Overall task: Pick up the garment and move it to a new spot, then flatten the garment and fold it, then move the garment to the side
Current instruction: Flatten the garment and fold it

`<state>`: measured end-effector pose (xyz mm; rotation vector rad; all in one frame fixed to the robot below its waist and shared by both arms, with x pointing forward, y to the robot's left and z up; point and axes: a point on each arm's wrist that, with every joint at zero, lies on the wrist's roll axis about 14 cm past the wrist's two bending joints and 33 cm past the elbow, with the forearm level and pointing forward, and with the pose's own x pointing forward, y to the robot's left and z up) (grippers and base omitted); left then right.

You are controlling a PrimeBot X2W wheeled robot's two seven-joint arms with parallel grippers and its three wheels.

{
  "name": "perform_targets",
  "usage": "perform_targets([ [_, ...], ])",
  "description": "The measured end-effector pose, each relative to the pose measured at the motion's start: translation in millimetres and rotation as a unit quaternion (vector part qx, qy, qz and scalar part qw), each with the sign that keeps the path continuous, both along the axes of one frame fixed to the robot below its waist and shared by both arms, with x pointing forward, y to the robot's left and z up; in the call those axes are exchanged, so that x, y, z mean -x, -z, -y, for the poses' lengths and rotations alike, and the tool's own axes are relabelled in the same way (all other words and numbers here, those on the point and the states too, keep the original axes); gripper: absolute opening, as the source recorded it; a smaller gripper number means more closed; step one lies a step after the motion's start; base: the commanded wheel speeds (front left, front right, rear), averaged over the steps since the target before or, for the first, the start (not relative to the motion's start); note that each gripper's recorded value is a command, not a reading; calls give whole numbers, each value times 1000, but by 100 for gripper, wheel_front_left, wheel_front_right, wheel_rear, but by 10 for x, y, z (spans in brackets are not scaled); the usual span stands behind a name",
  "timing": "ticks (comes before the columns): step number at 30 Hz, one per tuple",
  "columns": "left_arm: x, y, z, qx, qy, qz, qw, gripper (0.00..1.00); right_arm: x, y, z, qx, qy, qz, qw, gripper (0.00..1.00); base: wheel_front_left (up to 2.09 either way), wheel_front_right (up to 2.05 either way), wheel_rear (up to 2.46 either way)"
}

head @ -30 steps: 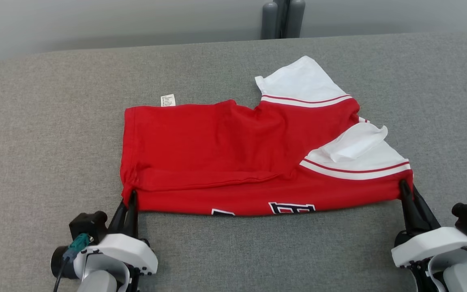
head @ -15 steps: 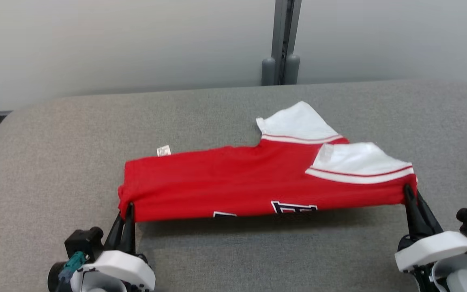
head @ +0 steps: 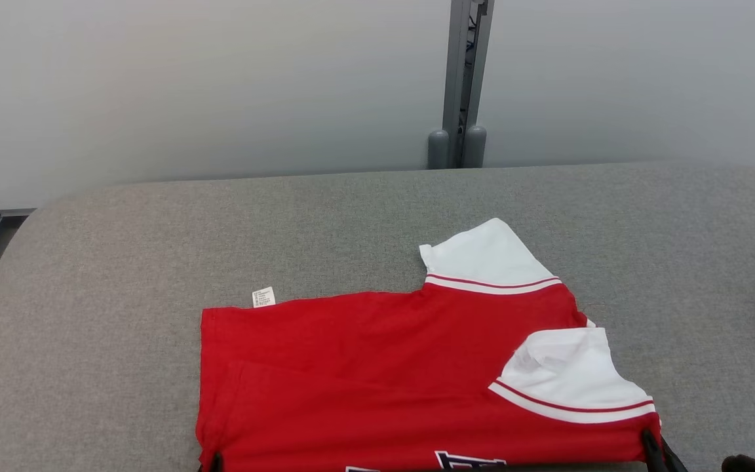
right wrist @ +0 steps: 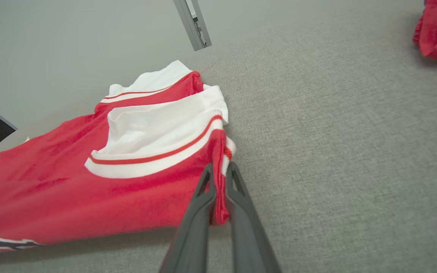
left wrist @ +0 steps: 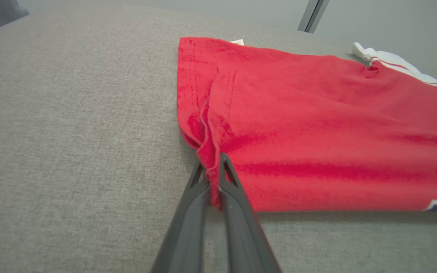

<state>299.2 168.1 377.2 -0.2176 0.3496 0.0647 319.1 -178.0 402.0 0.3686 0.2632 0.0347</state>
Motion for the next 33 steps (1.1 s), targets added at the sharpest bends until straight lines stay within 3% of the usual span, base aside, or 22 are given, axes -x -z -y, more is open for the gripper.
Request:
perform_targets([
  [3, 60, 97, 41, -3, 8, -18, 1000, 0, 26, 76, 23, 0, 5, -13, 1000, 0, 0, 0, 0],
  [4, 62, 109, 43, -4, 9, -20, 1000, 26, 19, 86, 29, -1, 7, -15, 1000, 0, 0, 0, 0],
  [5, 61, 117, 39, -6, 8, -22, 1000, 74, 10, 92, 30, -2, 8, -16, 1000, 16, 0, 0, 0],
  [6, 55, 118, 34, -9, 8, -23, 1000, 100, 2, 102, 29, -4, 10, -18, 1000, 47, 0, 0, 0],
  [7, 39, 110, 30, -12, 7, -21, 1000, 100, -9, 110, 28, -5, 11, -19, 1000, 100, 0, 0, 0],
  [21, -764, -288, -93, -50, 16, 43, 998, 100, -835, -363, -26, 61, -26, 61, 996, 100, 0, 0, 0],
  [33, -1334, -122, -172, -64, 33, 1, 997, 100, -1428, -459, -121, 84, -52, 77, 992, 100, 0, 0, 0],
])
